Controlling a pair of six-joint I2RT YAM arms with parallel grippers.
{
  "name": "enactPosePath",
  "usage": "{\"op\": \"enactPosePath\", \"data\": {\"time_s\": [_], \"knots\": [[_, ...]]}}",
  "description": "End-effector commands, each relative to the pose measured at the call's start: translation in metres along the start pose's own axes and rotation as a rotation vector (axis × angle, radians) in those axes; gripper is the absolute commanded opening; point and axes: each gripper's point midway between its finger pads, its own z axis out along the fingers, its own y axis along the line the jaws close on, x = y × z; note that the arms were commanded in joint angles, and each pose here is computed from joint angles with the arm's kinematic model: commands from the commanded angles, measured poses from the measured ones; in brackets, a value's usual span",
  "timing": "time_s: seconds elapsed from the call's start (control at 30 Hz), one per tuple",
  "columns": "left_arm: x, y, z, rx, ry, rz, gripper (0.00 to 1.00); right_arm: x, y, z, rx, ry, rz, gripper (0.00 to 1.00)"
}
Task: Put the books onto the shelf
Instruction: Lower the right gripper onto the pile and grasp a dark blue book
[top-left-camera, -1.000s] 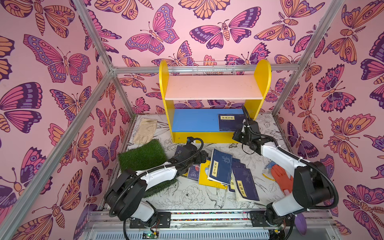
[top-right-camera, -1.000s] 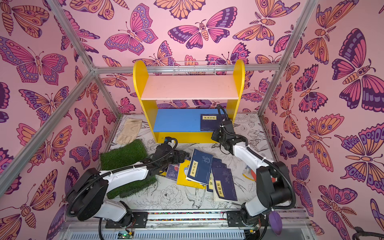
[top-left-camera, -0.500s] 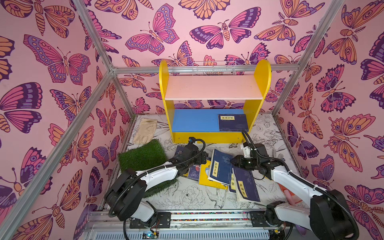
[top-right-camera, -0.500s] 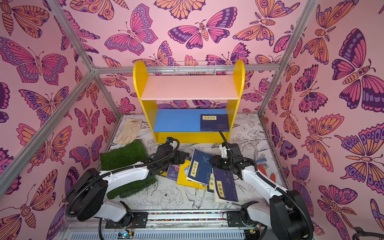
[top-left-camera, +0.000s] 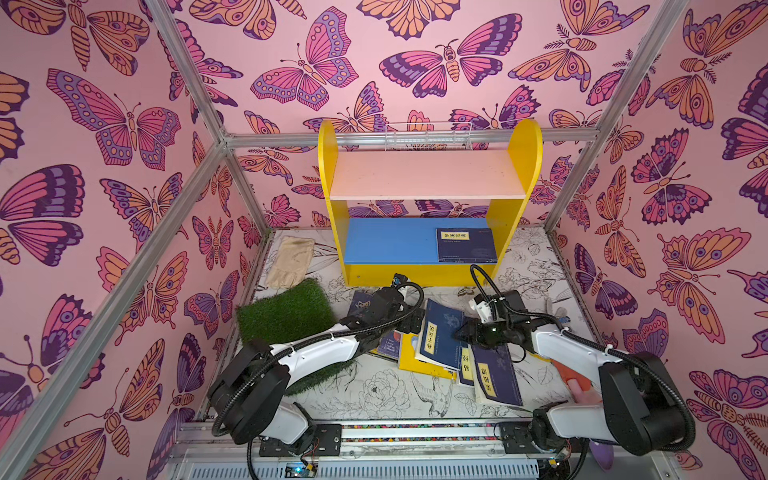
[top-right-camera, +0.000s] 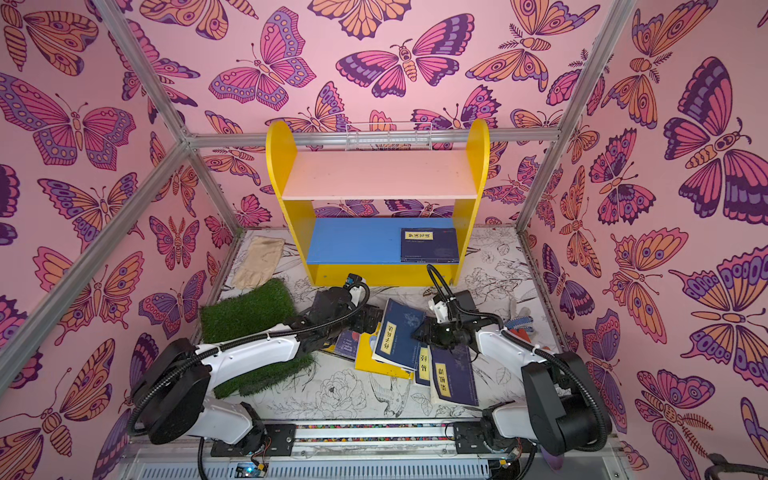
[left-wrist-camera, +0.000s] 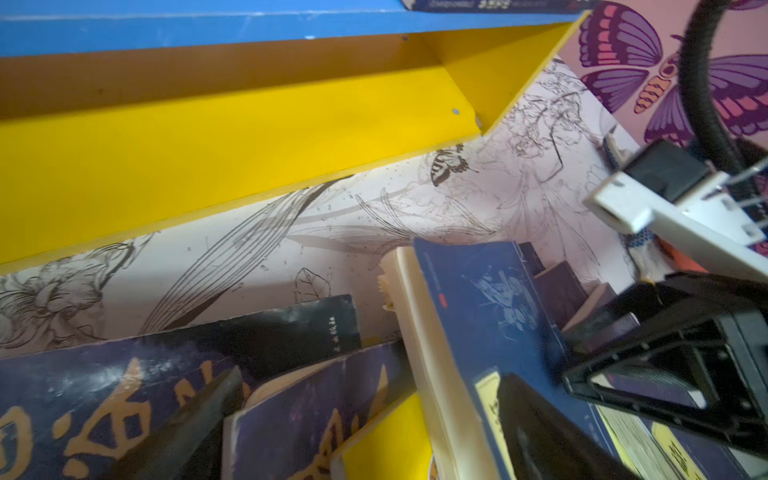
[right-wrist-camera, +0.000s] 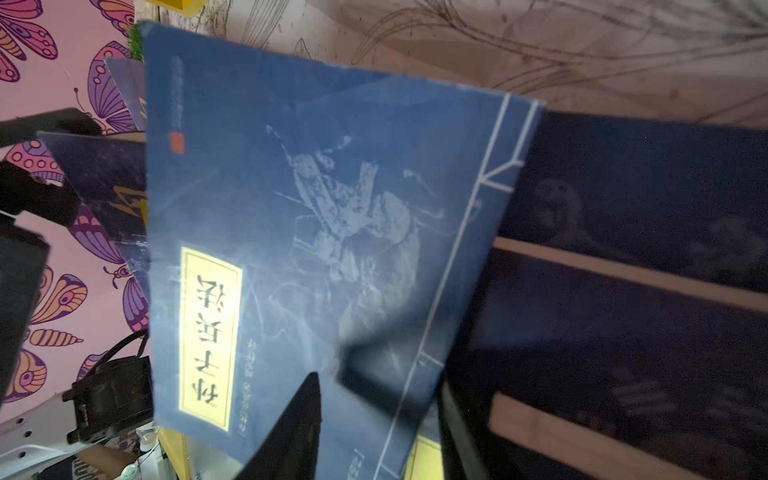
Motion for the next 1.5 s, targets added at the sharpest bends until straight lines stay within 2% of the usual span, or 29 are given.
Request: {"op": "enactPosePath", "data": {"time_s": [0.0, 0.2, 0.4, 0.63, 0.8, 0.87, 1.07, 1.1, 1.13, 1.17, 1.2, 1.27, 1.47], "knots": [[0.02, -0.029, 0.007, 0.122, 0.086, 0.051, 0.95, 0.002, 0.009, 0.003, -0.05, 0.03, -0.028, 0.45], [0.036, -0.023, 0.02, 0.087, 0.14, 0.058, 0.89, -0.01, 0.028, 0.003, -0.136, -0.001, -0.05, 0.43], [0.044, -0.014, 0.025, 0.046, 0.155, 0.054, 0.77, -0.022, 0.058, -0.002, -0.258, -0.028, -0.101, 0.39], [0.054, -0.002, 0.03, -0.005, 0.173, 0.021, 0.61, -0.015, 0.093, -0.005, -0.36, 0.013, -0.195, 0.32], [0.052, 0.008, 0.031, -0.05, 0.157, -0.018, 0.59, -0.015, 0.096, -0.005, -0.363, 0.0, -0.196, 0.05], [0.046, 0.011, 0.03, -0.054, 0.134, -0.037, 0.6, -0.016, 0.096, -0.006, -0.367, -0.016, -0.193, 0.0], [0.033, 0.019, 0.022, -0.016, 0.063, -0.145, 0.61, -0.016, 0.094, -0.006, -0.359, -0.025, -0.176, 0.0], [0.032, 0.021, 0.022, -0.013, 0.055, -0.155, 0.6, -0.017, 0.092, -0.006, -0.346, -0.029, -0.176, 0.02], [0.032, 0.022, 0.021, -0.015, 0.052, -0.157, 0.6, -0.017, 0.088, -0.005, -0.32, -0.033, -0.168, 0.08], [0.032, 0.022, 0.021, -0.016, 0.052, -0.156, 0.6, -0.019, 0.082, -0.003, -0.285, -0.042, -0.159, 0.23], [0.034, 0.022, 0.021, -0.016, 0.056, -0.154, 0.6, -0.02, 0.078, -0.002, -0.262, -0.046, -0.154, 0.32], [0.035, 0.022, 0.021, -0.012, 0.06, -0.151, 0.6, -0.019, 0.07, 0.001, -0.228, -0.045, -0.142, 0.4], [0.037, 0.024, 0.022, -0.022, 0.063, -0.146, 0.6, -0.018, 0.064, 0.01, -0.22, -0.014, -0.128, 0.44]]}}
